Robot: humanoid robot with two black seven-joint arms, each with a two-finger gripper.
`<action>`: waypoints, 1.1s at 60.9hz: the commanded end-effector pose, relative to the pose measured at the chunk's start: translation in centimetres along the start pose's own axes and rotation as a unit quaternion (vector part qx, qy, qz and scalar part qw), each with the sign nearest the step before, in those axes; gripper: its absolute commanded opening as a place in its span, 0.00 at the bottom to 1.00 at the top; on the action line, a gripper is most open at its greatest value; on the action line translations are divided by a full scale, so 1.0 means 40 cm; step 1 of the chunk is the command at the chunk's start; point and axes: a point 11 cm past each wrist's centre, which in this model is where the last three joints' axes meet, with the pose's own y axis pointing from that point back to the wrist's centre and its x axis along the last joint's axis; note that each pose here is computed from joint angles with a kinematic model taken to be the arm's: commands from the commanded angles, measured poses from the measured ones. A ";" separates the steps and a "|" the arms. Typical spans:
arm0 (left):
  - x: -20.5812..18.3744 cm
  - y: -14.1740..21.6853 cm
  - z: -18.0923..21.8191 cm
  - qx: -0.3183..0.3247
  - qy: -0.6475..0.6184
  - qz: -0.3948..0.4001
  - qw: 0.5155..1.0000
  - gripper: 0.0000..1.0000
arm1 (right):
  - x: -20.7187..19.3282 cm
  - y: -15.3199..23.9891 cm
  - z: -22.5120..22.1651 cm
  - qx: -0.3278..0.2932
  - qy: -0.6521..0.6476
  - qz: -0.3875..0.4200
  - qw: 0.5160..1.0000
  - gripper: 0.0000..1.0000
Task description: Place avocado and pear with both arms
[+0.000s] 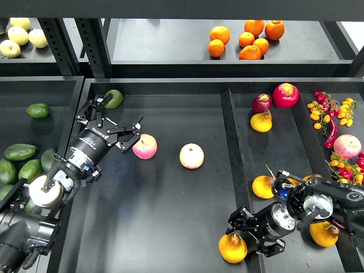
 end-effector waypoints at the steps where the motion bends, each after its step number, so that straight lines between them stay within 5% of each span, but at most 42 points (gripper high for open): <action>1: 0.001 0.000 0.000 0.000 0.000 0.001 1.000 0.99 | -0.008 -0.008 0.000 0.005 -0.006 -0.006 1.000 0.52; 32: 0.006 0.006 -0.003 0.000 0.002 0.003 1.000 0.99 | -0.017 -0.006 -0.012 0.039 -0.052 -0.027 0.998 0.05; 67: 0.008 0.006 -0.005 0.001 0.002 0.004 1.000 0.99 | 0.030 0.117 -0.133 0.121 -0.067 -0.015 0.990 0.02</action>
